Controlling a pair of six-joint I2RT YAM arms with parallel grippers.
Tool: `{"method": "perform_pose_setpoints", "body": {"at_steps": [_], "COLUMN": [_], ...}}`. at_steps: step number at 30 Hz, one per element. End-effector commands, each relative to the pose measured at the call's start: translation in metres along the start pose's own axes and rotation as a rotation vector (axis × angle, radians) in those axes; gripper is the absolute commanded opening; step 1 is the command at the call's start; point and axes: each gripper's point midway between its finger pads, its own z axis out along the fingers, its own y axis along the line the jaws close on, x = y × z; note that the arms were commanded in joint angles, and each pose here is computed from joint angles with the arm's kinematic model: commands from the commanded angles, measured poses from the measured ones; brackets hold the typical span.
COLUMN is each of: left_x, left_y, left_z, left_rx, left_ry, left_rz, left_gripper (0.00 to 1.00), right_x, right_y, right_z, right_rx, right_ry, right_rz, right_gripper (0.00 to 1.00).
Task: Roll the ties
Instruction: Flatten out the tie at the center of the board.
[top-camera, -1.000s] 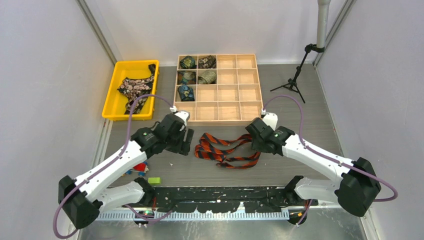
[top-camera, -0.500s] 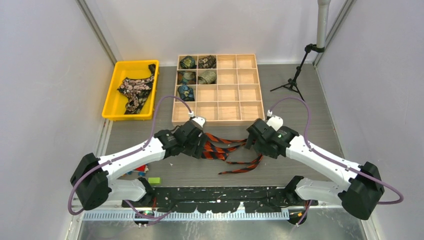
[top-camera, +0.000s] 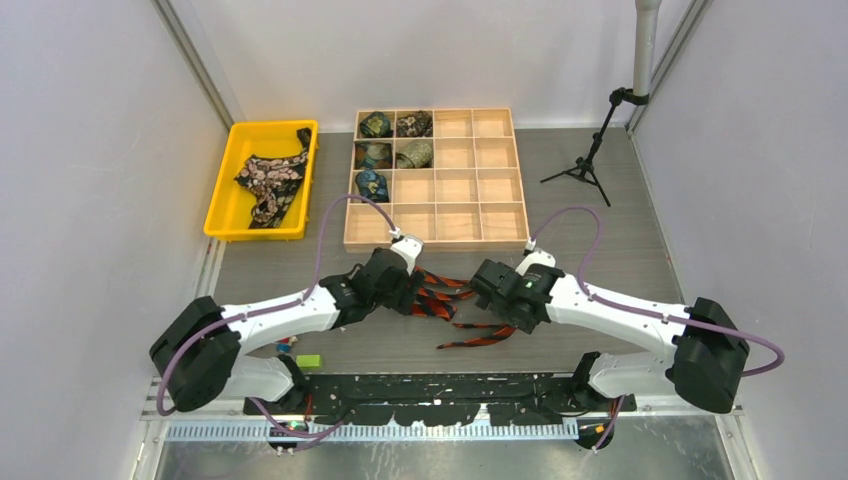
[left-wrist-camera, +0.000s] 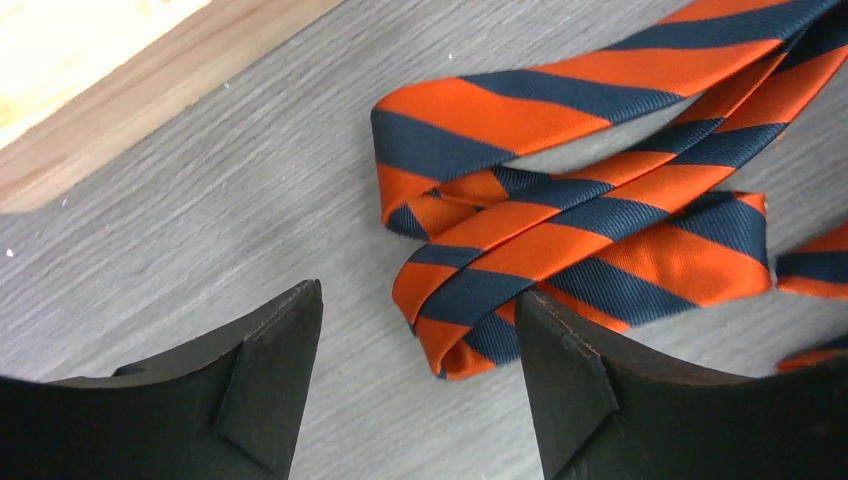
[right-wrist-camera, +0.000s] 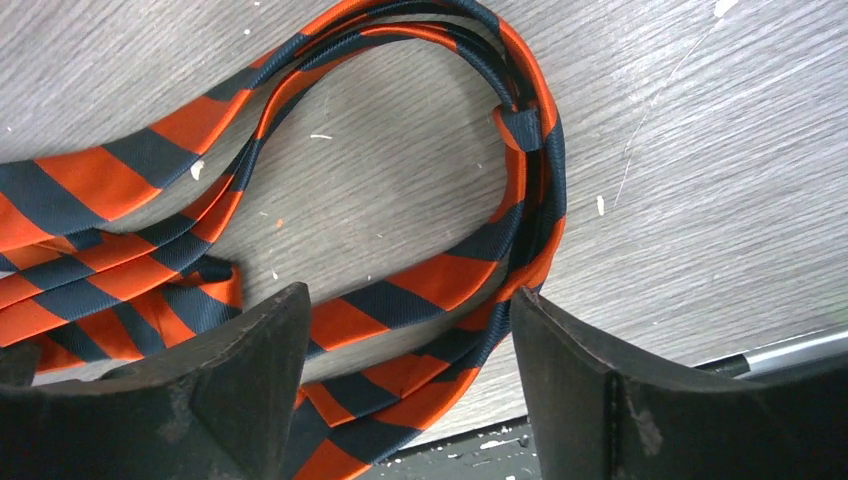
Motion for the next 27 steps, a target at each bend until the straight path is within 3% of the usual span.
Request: {"method": "perform_pose_setpoints", "body": {"at_steps": [1, 13, 17, 20, 23, 27], "left_x": [-0.024, -0.041, -0.052, -0.06, -0.06, -0.042], "left_y": [-0.001, 0.001, -0.003, -0.008, -0.013, -0.002], "left_z": [0.02, 0.057, 0.06, 0.059, 0.046, 0.009], "left_rx": [-0.021, -0.095, -0.075, -0.045, -0.011, -0.029], "left_ry": [-0.116, -0.168, -0.22, -0.231, -0.144, 0.057], "left_rz": [0.04, 0.069, 0.062, 0.073, 0.113, 0.151], "left_gripper": [0.71, 0.51, 0.33, 0.1, 0.0, 0.0], "right_x": [-0.014, -0.016, -0.018, -0.021, -0.028, -0.045], "right_y": [0.009, 0.001, 0.0, -0.002, -0.005, -0.007], "right_z": [0.003, 0.005, 0.004, 0.005, 0.004, -0.001], "right_rx": [-0.012, -0.011, -0.006, 0.0, 0.003, -0.022], "right_ry": [-0.082, -0.1, -0.104, -0.108, -0.108, -0.117], "right_rz": [0.046, 0.014, 0.004, -0.003, -0.013, -0.023], "right_gripper": [0.72, 0.44, 0.38, 0.2, 0.02, 0.0]}}
